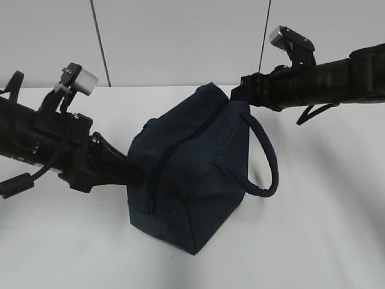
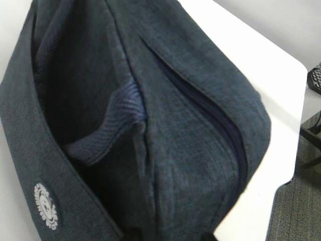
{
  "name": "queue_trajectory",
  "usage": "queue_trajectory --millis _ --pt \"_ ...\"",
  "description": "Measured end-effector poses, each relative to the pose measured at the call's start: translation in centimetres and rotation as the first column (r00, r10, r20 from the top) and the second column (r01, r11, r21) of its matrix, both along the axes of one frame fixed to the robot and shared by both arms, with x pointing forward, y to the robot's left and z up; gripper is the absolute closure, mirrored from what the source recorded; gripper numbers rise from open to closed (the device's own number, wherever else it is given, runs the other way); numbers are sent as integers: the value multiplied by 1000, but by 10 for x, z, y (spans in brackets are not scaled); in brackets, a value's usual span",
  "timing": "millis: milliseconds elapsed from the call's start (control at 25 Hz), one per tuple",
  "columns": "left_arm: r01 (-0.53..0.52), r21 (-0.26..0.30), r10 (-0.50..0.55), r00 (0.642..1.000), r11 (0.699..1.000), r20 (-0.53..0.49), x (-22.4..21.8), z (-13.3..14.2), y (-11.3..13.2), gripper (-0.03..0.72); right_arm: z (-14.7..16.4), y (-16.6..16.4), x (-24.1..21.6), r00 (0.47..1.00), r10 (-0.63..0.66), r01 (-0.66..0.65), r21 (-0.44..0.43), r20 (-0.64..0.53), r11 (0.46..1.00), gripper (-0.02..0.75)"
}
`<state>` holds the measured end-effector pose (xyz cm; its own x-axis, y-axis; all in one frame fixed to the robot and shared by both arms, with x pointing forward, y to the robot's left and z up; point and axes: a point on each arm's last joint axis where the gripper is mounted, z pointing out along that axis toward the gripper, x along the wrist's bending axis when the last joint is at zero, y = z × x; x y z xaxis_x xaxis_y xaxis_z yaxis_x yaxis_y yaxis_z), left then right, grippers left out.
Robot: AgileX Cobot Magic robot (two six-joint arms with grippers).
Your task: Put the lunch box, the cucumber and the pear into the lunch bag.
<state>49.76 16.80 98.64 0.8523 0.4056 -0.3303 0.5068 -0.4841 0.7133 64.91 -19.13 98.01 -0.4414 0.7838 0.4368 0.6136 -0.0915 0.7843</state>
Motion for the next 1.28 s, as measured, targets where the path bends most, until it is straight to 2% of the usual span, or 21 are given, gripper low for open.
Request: queue_trajectory --millis 80,200,280,360,440,520,720,840,960,1120,1280 --pt "-10 4 10 1000 1000 1 -5 9 2 361 19 0 -5 997 39 -37 -28 69 999 194" --pt "-11 40 10 999 999 31 -15 26 7 311 43 0 -16 983 112 -97 -107 148 990 174" --pt "-48 90 42 997 995 62 -22 37 13 305 59 -1 -25 977 140 -116 -145 164 983 174" --pt "-151 135 141 987 979 83 -26 49 22 319 75 -3 -37 981 143 -122 -154 134 980 178" --pt "-251 190 228 964 949 135 -30 59 32 343 85 -7 -49 986 147 -129 -204 76 970 197" --pt "-322 214 292 943 922 162 -37 69 41 356 91 -12 -62 992 122 -119 -252 -4 960 221" --pt "-474 221 434 877 852 207 -62 94 58 362 96 -32 -99 985 39 -107 -416 -169 903 249" --pt "-556 215 514 828 803 223 -81 108 69 362 97 -43 -131 978 -16 -85 -468 -207 880 251" --pt "-606 214 564 794 766 229 -104 119 79 362 97 -50 -170 974 -41 -71 -473 -222 878 251" --pt "-644 203 596 763 738 251 -138 132 90 367 97 -58 -226 965 -60 -64 -451 -255 890 251" --pt "-658 198 605 750 727 268 -174 136 101 369 97 -68 -274 966 -89 -36 -467 -244 884 252"
